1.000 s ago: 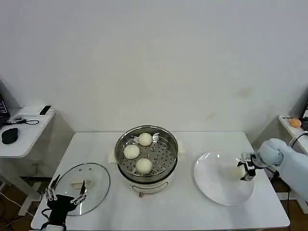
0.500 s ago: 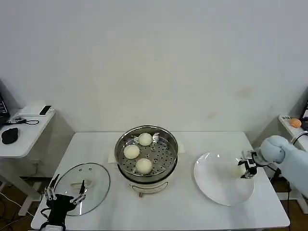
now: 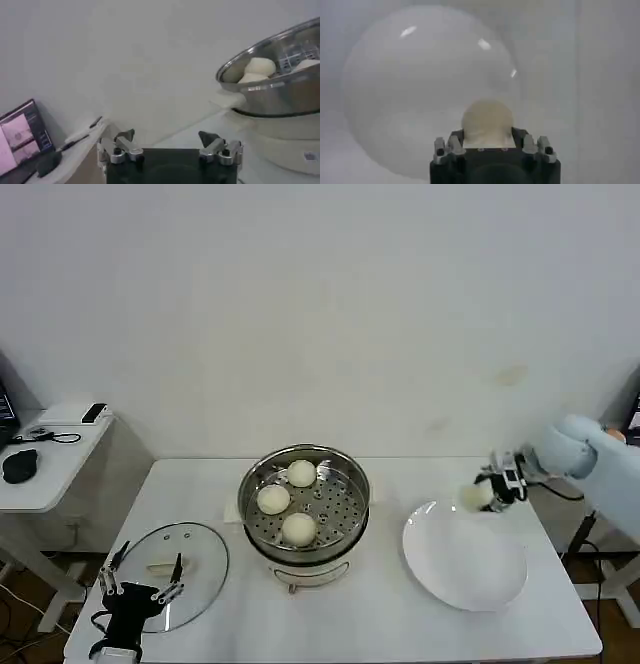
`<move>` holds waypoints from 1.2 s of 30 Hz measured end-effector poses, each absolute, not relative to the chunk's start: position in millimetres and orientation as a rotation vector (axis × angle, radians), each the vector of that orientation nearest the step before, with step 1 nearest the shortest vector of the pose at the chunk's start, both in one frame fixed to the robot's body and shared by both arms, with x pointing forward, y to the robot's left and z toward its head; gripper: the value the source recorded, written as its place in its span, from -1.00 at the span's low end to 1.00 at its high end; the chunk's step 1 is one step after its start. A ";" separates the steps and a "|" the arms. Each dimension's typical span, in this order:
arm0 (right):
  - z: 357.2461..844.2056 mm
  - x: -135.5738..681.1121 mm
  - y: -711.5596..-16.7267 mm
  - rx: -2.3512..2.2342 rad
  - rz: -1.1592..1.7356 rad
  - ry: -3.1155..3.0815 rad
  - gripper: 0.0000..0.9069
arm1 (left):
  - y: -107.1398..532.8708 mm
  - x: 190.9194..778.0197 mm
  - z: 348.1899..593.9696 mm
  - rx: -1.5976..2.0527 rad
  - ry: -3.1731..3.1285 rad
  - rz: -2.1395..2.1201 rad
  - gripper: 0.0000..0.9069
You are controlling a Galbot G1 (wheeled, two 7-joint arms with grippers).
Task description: Take steamed baozi put them in steamer then cover it.
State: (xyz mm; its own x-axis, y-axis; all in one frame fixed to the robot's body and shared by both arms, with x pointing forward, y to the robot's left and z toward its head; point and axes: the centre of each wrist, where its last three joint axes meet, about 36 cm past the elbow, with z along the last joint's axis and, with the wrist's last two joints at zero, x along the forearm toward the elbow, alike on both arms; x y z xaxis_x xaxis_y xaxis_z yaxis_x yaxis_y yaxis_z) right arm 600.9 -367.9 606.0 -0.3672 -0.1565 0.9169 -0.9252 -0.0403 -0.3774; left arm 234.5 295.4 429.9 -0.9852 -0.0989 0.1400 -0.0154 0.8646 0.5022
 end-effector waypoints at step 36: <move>615.1 619.3 -115.2 1.307 1.275 -1.685 0.47 | 303.8 236.9 428.1 0.161 -2.873 -0.767 1.00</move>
State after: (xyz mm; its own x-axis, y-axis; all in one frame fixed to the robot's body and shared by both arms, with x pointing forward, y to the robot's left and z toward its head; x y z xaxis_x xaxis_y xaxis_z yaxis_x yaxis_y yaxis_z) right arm 619.3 -115.2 615.1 -0.2958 -0.3255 0.8981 -0.9527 0.0322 -0.3021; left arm 236.9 303.8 428.1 -0.9809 -0.1458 0.1290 -0.0621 0.8623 0.5026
